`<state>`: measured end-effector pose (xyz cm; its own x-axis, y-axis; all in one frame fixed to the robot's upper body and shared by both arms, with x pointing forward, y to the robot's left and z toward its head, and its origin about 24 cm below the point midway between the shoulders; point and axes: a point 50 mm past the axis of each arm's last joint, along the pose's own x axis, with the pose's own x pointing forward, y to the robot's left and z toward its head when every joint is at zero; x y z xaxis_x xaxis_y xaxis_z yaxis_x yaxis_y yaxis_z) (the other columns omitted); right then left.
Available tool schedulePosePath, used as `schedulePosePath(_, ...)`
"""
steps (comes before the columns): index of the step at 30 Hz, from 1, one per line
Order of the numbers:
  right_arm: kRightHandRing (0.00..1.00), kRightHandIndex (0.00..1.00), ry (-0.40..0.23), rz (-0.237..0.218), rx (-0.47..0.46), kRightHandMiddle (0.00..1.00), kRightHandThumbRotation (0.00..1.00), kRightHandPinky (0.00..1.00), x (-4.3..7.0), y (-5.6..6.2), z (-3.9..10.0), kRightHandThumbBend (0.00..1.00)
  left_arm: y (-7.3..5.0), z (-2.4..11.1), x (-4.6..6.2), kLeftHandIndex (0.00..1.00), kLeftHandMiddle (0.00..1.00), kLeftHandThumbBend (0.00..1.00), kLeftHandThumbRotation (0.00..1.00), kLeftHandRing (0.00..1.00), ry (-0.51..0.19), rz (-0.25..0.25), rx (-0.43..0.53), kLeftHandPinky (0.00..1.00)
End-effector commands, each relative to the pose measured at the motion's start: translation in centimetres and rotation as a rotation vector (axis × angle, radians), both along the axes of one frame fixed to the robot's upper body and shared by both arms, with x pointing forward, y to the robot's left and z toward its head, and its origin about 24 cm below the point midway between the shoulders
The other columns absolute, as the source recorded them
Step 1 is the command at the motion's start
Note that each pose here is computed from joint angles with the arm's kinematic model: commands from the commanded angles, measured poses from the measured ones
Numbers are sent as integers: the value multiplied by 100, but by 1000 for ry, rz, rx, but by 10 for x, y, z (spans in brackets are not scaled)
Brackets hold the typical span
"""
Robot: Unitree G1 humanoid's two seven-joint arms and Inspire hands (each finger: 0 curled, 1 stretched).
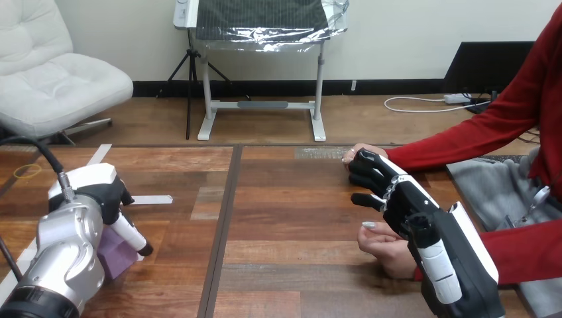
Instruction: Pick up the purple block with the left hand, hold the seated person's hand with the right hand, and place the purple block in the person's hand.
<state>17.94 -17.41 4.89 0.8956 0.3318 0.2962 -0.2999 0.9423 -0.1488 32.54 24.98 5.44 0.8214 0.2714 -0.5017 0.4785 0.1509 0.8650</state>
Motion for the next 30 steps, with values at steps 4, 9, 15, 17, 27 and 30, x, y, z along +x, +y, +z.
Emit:
schedulePosePath(4,88,89,-119,2,3,88,100,83,12,1,22,76,-2,28,12,81,83,86,26,79,-80,-44,39,61)
schedulePosePath(9,89,89,-118,4,5,88,100,83,12,1,22,77,-1,28,12,82,85,85,28,81,-78,-44,36,67)
schedulePosePath(15,89,89,-121,5,4,88,100,83,12,1,22,77,-1,28,12,83,86,84,30,83,-80,-43,24,73)
schedulePosePath(17,89,89,-121,3,3,88,100,83,12,1,22,77,-1,29,11,83,87,84,31,84,-78,-42,19,74)
schedulePosePath(27,88,89,-123,5,2,88,100,83,12,0,23,76,0,29,11,85,88,82,34,86,-79,-36,19,79)
schedulePosePath(30,89,89,-123,6,1,89,100,83,12,0,23,76,0,30,11,86,88,82,35,86,-80,-35,20,79)
